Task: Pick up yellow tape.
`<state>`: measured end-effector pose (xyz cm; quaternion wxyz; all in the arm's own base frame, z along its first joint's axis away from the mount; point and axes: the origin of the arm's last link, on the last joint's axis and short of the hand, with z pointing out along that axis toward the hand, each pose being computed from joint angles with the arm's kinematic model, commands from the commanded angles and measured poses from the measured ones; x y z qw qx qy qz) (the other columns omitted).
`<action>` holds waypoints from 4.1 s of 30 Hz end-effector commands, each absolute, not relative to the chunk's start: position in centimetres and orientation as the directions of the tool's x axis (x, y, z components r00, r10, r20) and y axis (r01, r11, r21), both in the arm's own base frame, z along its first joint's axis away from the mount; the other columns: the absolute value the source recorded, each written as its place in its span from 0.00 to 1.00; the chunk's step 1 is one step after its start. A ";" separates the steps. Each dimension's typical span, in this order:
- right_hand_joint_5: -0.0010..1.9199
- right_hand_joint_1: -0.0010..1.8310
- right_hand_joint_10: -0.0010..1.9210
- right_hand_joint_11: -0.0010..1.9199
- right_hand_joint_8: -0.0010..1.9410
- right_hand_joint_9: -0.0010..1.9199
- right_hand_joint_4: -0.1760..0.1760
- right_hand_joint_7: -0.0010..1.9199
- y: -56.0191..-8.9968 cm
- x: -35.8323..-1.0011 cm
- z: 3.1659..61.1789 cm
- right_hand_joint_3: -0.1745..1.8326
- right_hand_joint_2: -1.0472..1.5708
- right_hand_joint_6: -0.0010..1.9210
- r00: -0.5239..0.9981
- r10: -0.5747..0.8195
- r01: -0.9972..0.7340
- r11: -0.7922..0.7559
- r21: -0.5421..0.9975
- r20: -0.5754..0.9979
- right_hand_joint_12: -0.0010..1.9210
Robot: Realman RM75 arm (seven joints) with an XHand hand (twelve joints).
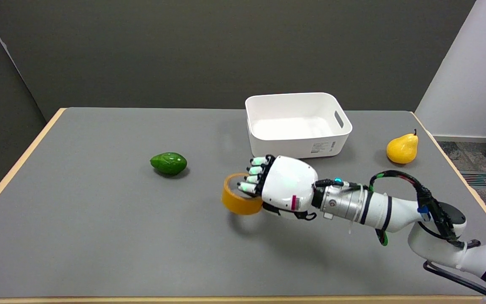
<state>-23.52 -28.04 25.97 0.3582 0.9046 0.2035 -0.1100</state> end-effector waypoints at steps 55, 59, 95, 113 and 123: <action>0.31 0.66 0.67 0.33 0.70 0.40 0.09 0.47 -28.9 -18.3 24.9 0.27 0.81 0.77 0.941 0.283 0.019 -0.595 0.803 0.187 0.82; 0.31 0.65 0.67 0.33 0.70 0.40 0.10 0.47 -28.0 -20.2 22.5 0.26 0.81 0.78 0.962 0.244 0.054 -0.605 0.795 0.121 0.82; 0.06 0.52 0.37 0.08 0.25 0.16 0.68 0.22 -27.2 -25.9 23.0 0.59 0.62 0.18 0.977 -0.004 0.180 -0.519 0.836 -0.213 0.62; 0.06 0.54 0.41 0.11 0.35 0.20 0.69 0.26 -28.2 -26.9 22.1 0.59 0.64 0.20 0.988 -0.048 0.105 -0.500 0.860 -0.149 0.63; 0.06 0.55 0.41 0.11 0.37 0.20 0.70 0.27 -29.0 -28.6 22.5 0.59 0.65 0.20 0.988 -0.098 0.060 -0.460 0.886 -0.117 0.63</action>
